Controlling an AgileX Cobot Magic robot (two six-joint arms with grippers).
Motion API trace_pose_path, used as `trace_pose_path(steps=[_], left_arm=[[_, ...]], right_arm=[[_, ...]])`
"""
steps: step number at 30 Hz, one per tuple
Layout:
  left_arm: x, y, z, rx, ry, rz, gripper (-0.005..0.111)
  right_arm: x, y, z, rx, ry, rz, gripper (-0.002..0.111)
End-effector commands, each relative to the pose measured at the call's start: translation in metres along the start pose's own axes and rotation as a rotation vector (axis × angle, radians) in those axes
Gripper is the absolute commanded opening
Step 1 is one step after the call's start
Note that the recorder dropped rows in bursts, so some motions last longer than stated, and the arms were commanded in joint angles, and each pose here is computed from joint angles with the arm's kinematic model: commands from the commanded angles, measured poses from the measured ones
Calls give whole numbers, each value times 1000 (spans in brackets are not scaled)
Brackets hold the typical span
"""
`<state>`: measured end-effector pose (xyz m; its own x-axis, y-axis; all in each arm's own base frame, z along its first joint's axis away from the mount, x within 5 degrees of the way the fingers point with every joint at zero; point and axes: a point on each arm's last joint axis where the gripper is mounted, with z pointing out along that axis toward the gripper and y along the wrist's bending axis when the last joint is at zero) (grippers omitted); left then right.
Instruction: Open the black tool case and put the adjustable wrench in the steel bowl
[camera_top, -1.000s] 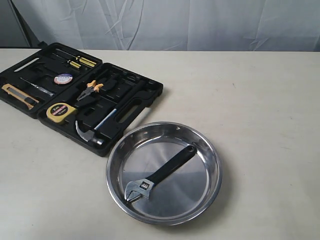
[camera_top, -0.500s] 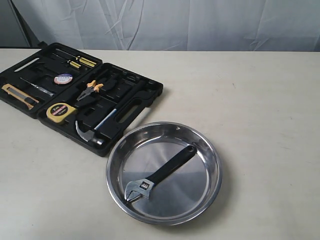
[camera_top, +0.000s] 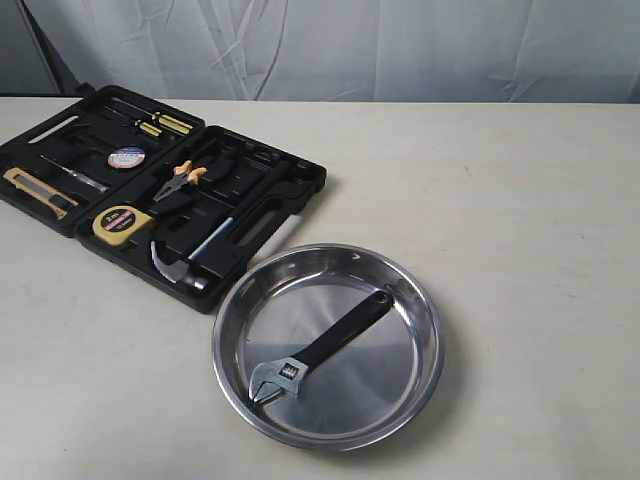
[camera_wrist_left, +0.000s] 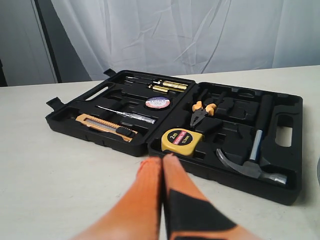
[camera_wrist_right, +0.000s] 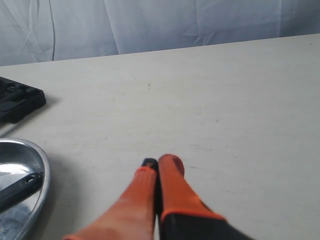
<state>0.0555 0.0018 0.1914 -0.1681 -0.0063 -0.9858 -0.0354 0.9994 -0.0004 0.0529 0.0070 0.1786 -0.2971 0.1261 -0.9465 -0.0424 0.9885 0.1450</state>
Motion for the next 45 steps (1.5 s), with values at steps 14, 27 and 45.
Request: trace_pose_path(steps=[14, 27, 45], left_arm=[[1, 0, 0, 0, -9, -9, 0], [-1, 0, 0, 0, -29, -9, 0], [-1, 0, 0, 3, -30, -6, 0]], right_arm=[[-2, 0, -1, 4, -24, -4, 0], [-2, 0, -1, 4, -21, -4, 0], [-2, 0, -1, 3, -24, -1, 0]])
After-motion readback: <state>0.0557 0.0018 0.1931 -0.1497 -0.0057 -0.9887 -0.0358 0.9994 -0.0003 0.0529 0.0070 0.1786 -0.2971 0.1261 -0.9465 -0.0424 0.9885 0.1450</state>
